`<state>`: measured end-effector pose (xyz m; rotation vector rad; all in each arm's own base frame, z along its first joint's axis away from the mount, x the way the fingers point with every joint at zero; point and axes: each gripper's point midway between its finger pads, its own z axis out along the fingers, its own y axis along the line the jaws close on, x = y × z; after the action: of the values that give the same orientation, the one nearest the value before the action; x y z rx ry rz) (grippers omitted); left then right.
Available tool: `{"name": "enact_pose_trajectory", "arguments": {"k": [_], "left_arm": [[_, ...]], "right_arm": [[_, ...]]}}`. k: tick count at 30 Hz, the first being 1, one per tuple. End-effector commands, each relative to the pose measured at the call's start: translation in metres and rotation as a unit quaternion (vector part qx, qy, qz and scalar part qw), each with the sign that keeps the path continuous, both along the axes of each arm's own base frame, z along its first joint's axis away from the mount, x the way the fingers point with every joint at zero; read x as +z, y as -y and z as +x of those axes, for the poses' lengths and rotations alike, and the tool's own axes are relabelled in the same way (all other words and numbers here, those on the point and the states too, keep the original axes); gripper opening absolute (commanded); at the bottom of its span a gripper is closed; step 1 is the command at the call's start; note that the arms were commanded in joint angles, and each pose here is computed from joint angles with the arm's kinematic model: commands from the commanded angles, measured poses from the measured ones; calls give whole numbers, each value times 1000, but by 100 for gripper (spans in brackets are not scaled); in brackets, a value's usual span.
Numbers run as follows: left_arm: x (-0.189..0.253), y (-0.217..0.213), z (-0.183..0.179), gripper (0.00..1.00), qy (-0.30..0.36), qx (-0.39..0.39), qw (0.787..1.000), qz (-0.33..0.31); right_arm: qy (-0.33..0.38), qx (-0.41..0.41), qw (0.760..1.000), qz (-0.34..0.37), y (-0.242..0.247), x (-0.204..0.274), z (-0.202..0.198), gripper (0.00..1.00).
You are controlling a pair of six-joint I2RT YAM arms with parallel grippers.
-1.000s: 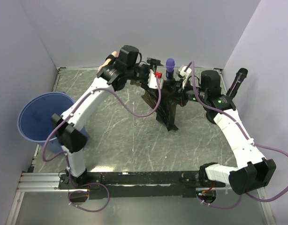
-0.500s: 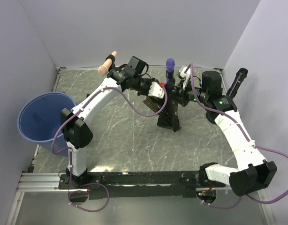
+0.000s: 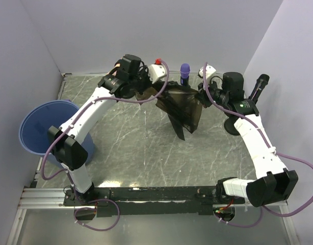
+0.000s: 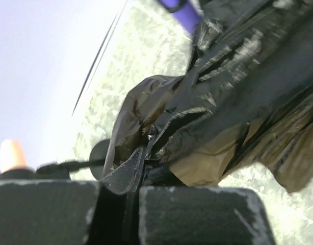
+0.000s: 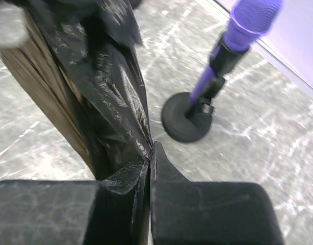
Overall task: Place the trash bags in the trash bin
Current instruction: Unfold the trash bag at the center of the board.
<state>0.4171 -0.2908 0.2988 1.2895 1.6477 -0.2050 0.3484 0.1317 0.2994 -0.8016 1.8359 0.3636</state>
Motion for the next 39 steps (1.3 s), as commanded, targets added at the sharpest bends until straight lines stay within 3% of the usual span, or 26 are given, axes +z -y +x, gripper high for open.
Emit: {"name": "enact_pose_trajectory", "arguments": {"k": [1, 10, 17, 23, 26, 27, 30, 31, 33, 35, 36, 39], "left_arm": [[21, -19, 4, 1, -11, 88, 995, -49], [15, -48, 11, 0, -16, 155, 987, -38], [34, -56, 19, 1, -6, 177, 982, -58], [158, -44, 31, 0, 75, 181, 963, -184], [261, -65, 19, 1, 186, 205, 921, -275], [298, -74, 8, 1, 232, 208, 897, -314], [402, -98, -61, 1, 388, 144, 806, -424], [420, -99, -87, 1, 426, 117, 783, -438], [422, -83, -109, 1, 473, 97, 775, -407], [397, -67, -106, 1, 474, 107, 786, -382], [378, -66, -104, 1, 458, 110, 797, -379], [212, -36, -67, 1, 348, 101, 893, -268]], "right_arm": [[46, -55, 997, -12, 18, 27, 20, 0], [61, -109, 991, -41, 39, 27, 39, 0], [81, -98, 991, -31, 32, 47, 54, 0], [165, -42, 985, 34, -5, 162, 71, 0], [264, -36, 962, 64, -17, 262, 72, 0], [316, -42, 945, 73, -16, 302, 67, 0], [494, -52, 863, 93, -16, 409, 14, 0], [543, -51, 833, 96, -16, 432, -9, 0], [581, -30, 808, 94, -29, 419, -22, 0], [615, -14, 784, 82, -35, 397, -49, 0], [605, -4, 792, 82, -41, 373, -51, 0], [466, 31, 883, 40, -55, 218, -34, 0]]}}
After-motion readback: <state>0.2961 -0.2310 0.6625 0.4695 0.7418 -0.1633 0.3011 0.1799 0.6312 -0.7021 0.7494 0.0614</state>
